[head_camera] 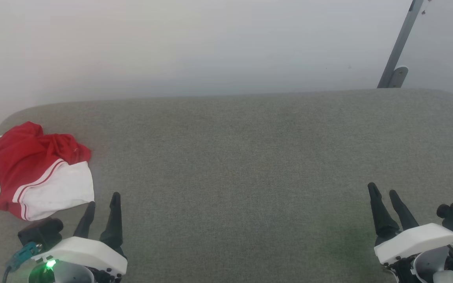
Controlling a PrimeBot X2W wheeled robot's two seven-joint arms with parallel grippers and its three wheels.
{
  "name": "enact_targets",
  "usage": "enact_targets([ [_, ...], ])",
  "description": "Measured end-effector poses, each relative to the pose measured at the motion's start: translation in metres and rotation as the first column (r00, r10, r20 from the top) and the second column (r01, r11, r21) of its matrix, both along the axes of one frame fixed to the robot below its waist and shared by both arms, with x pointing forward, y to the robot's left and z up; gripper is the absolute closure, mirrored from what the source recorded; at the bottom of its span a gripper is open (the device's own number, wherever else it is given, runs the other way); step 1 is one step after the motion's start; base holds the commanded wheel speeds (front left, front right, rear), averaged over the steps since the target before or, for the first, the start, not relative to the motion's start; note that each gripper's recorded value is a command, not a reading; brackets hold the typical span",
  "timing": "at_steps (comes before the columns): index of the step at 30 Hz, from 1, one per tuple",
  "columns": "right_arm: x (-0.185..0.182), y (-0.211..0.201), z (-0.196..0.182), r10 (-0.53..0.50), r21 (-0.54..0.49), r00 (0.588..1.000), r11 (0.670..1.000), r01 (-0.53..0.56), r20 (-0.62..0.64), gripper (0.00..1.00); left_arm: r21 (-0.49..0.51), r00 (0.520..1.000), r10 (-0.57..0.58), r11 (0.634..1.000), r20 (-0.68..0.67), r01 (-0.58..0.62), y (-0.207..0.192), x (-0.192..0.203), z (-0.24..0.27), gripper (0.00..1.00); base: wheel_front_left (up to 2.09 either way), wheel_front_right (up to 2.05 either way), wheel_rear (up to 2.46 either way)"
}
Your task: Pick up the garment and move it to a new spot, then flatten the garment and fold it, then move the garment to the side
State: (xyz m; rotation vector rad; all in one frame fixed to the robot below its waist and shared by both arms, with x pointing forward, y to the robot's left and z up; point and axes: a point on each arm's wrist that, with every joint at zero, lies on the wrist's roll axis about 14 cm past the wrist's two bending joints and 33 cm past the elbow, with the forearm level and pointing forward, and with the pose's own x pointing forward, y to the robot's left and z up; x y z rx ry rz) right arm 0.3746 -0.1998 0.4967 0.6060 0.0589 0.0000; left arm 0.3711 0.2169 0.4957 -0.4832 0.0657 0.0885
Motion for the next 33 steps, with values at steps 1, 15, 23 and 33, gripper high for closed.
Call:
enact_targets([
  [1, 0.0, 0.0, 0.0, 0.0, 0.0, 1.0, 1.0, 0.0, 0.0, 0.0, 0.0, 1.0, 0.0, 1.0, 0.0, 0.0, 0.0, 0.0, 0.0, 0.0, 0.0, 0.0, 0.0],
  [15, -0.002, 0.001, 0.009, 0.021, -0.141, 0.999, 0.99, -0.016, 0.029, 0.0, 0.17, 0.999, -0.007, 0.986, 0.039, 0.0, 0.003, -0.009, 0.008, 0.0, 0.0, 0.0, 0.0],
  [23, -0.003, 0.001, 0.015, 0.031, -0.214, 0.998, 0.977, -0.02, 0.046, 0.0, 0.25, 0.997, -0.023, 0.968, 0.074, 0.003, 0.001, -0.01, 0.017, 0.0, 0.0, 0.0, 0.0],
  [33, -0.005, 0.001, 0.02, 0.04, -0.304, 0.997, 0.952, -0.018, 0.065, 0.0, 0.34, 0.994, -0.046, 0.94, 0.101, 0.009, -0.002, -0.014, 0.022, 0.0, 0.0, 0.0, 0.0],
])
